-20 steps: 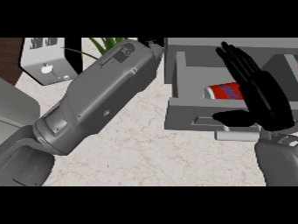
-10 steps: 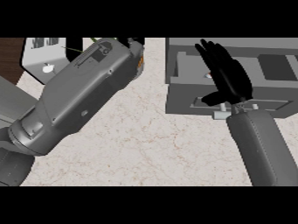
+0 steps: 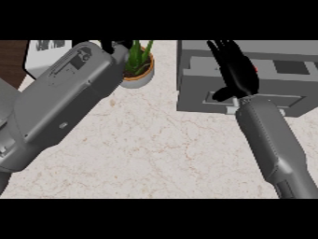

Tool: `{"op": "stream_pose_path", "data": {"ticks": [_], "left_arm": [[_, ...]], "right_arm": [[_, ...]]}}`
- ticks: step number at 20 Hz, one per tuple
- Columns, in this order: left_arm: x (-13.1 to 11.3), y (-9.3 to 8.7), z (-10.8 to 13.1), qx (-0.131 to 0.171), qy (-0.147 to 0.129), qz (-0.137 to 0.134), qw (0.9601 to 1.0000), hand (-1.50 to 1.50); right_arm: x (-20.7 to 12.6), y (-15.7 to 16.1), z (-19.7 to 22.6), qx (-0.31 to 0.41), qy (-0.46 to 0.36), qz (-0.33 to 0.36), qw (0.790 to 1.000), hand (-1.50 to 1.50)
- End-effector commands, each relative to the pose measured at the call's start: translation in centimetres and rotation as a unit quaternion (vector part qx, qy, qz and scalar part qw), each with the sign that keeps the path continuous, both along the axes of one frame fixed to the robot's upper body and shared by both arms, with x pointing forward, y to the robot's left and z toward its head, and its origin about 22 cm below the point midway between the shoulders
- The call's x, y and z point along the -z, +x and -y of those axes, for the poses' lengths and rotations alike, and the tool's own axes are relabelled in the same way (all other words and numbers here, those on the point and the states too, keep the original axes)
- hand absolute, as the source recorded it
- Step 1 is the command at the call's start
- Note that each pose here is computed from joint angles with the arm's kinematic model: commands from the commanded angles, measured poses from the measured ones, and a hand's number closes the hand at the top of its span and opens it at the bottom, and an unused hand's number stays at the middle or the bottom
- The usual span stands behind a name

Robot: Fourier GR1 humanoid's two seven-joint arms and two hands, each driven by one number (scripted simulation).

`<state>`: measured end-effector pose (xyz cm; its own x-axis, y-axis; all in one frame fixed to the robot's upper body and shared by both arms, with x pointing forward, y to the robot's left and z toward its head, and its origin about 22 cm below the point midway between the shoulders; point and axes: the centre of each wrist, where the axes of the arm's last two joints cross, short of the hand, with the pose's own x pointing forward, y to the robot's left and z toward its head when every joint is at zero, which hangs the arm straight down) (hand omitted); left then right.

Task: Pick up the can, place it into the drawer and close the drawer

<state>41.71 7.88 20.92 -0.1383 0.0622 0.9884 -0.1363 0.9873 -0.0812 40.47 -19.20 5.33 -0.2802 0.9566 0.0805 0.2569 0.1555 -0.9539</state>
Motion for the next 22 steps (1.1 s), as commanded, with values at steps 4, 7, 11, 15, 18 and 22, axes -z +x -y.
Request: {"op": "stream_pose_path", "data": {"ticks": [4,7,11,15,18,22], "left_arm": [[0.1,-0.3,-2.3,0.007,-0.002,-0.002,1.0000,-1.50],[-0.7,-1.0,-2.1,0.004,-0.006,0.003,1.0000,-1.50],[-1.0,-1.0,-3.2,0.008,0.000,0.008,0.9999,-1.50],[-1.9,-1.2,-3.6,0.003,0.006,0.014,0.9999,-1.50],[-0.8,-2.4,-2.7,0.013,-0.001,0.006,0.9999,-1.50],[-1.3,-2.3,-3.4,0.007,0.002,0.019,0.9998,-1.50]], "right_arm": [[2.0,1.5,0.9,0.034,0.006,0.020,0.999,-1.50],[1.6,2.2,1.3,0.045,0.017,0.028,0.998,-1.50],[1.3,3.0,-0.6,0.051,0.010,0.050,0.997,-1.50],[-0.2,4.0,0.4,0.056,0.011,0.066,0.996,-1.50],[-2.4,5.0,0.0,0.064,0.003,0.073,0.995,-1.50],[-4.1,5.7,1.5,0.069,0.001,0.093,0.993,-1.50]]}}
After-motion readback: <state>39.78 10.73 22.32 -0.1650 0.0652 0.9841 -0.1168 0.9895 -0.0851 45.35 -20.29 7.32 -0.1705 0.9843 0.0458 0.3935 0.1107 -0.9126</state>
